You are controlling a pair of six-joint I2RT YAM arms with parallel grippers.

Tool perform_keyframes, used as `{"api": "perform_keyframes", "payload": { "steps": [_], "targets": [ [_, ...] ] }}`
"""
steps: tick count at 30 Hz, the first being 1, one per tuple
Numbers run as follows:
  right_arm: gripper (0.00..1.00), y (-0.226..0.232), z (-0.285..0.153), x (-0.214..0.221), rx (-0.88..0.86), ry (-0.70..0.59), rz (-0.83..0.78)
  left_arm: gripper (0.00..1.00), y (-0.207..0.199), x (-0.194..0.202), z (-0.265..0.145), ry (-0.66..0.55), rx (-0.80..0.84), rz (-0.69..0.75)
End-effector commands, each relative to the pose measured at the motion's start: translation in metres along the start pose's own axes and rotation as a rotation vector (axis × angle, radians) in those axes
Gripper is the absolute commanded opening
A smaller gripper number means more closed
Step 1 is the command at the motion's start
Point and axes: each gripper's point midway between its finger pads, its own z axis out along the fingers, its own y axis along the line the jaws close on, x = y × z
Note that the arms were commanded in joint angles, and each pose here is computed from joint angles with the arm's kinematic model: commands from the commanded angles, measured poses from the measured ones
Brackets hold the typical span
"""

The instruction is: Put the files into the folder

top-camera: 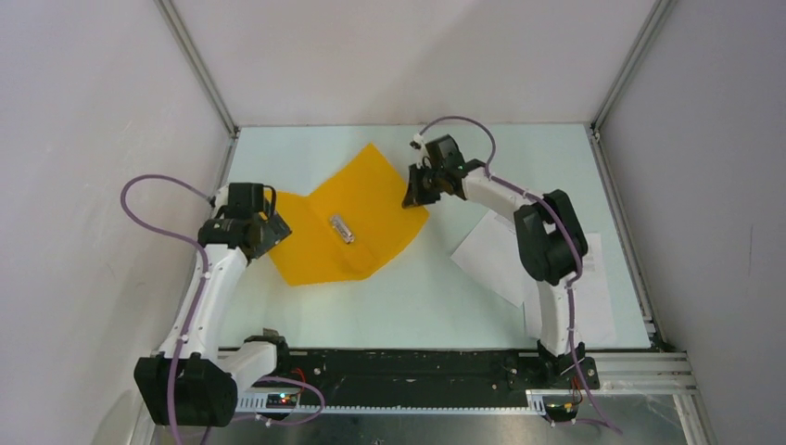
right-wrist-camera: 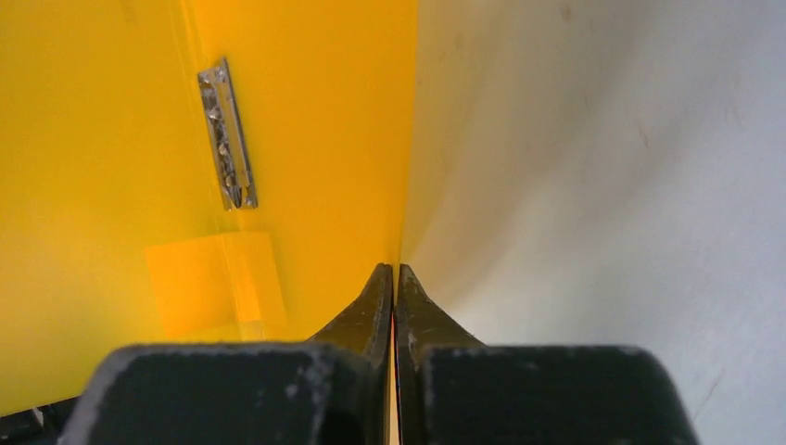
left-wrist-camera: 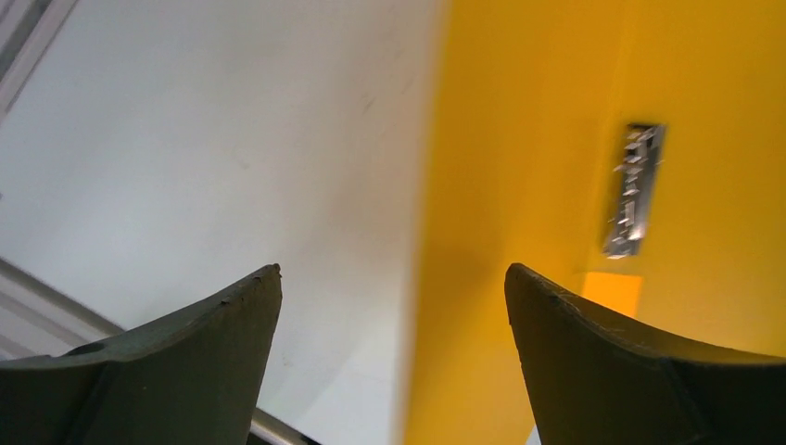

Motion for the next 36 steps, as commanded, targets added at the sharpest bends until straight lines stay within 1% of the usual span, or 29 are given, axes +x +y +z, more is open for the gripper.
{"api": "perform_keyframes", "payload": {
  "steps": [1, 2, 3, 4, 5, 6, 9, 10, 11, 12, 13, 14, 17, 18, 19, 20, 23, 26, 32, 34, 36],
  "targets": [
    [0.0, 0.011, -0.037, 0.002, 0.095, -0.112, 0.069, 0.96, -0.041, -0.042, -0.032, -0.103, 0.162, 0.055],
    [0.0, -0.003, -0.039, 0.017, 0.174, -0.111, 0.084, 0.96, -0.053, -0.05, -0.045, -0.131, 0.204, 0.075],
    [0.0, 0.007, -0.047, 0.02, 0.194, -0.129, 0.074, 0.96, -0.058, -0.054, -0.052, -0.144, 0.22, 0.082],
    [0.0, -0.009, -0.051, 0.028, 0.299, -0.147, 0.073, 0.96, -0.069, -0.061, -0.067, -0.165, 0.262, 0.088],
    [0.0, 0.0, -0.058, 0.035, 0.332, -0.152, 0.059, 0.96, -0.074, -0.065, -0.074, -0.172, 0.286, 0.088],
    [0.0, -0.012, -0.069, 0.039, 0.429, -0.172, 0.059, 0.95, -0.086, -0.071, -0.09, -0.185, 0.338, 0.093],
    [0.0, -0.007, -0.082, 0.051, 0.516, -0.21, 0.095, 0.91, -0.112, -0.079, -0.123, -0.203, 0.448, 0.104],
    [0.0, -0.005, -0.088, 0.056, 0.542, -0.224, 0.093, 0.9, -0.126, -0.08, -0.141, -0.207, 0.513, 0.117],
    [0.0, -0.006, -0.09, 0.059, 0.557, -0.233, 0.112, 0.88, -0.136, -0.077, -0.146, -0.19, 0.539, 0.118],
    [0.0, -0.002, -0.096, 0.06, 0.575, -0.254, 0.117, 0.86, -0.151, -0.071, -0.16, -0.175, 0.6, 0.135],
    [0.0, -0.004, -0.099, 0.059, 0.603, -0.272, 0.115, 0.85, -0.162, -0.065, -0.16, -0.148, 0.614, 0.137],
    [0.0, 0.002, -0.102, 0.061, 0.604, -0.282, 0.116, 0.83, -0.174, -0.057, -0.173, -0.139, 0.656, 0.164],
    [0.0, 0.007, -0.112, 0.061, 0.63, -0.324, 0.112, 0.82, -0.205, -0.037, -0.177, -0.087, 0.684, 0.196],
    [0.0, 0.015, -0.116, 0.059, 0.616, -0.343, 0.11, 0.81, -0.215, -0.033, -0.188, -0.083, 0.719, 0.208],
    [0.0, 0.016, -0.119, 0.058, 0.622, -0.358, 0.105, 0.81, -0.224, -0.03, -0.188, -0.069, 0.721, 0.205],
    [0.0, 0.025, -0.123, 0.054, 0.601, -0.383, 0.098, 0.81, -0.232, -0.028, -0.199, -0.062, 0.75, 0.195],
    [0.0, 0.041, -0.14, 0.044, 0.575, -0.447, 0.081, 0.81, -0.258, -0.023, -0.212, -0.02, 0.806, 0.181],
    [0.0, 0.053, -0.149, 0.036, 0.537, -0.485, 0.078, 0.8, -0.273, -0.02, -0.216, 0.016, 0.829, 0.153],
    [0.0, 0.067, -0.165, 0.023, 0.493, -0.54, 0.068, 0.78, -0.298, -0.012, -0.213, 0.072, 0.84, 0.138],
    [0.0, 0.066, -0.164, 0.023, 0.479, -0.53, 0.086, 0.78, -0.296, -0.011, -0.202, 0.062, 0.804, 0.14],
    [0.0, 0.063, -0.161, 0.027, 0.451, -0.51, 0.102, 0.77, -0.287, -0.007, -0.175, 0.045, 0.718, 0.138]
  ]
}}
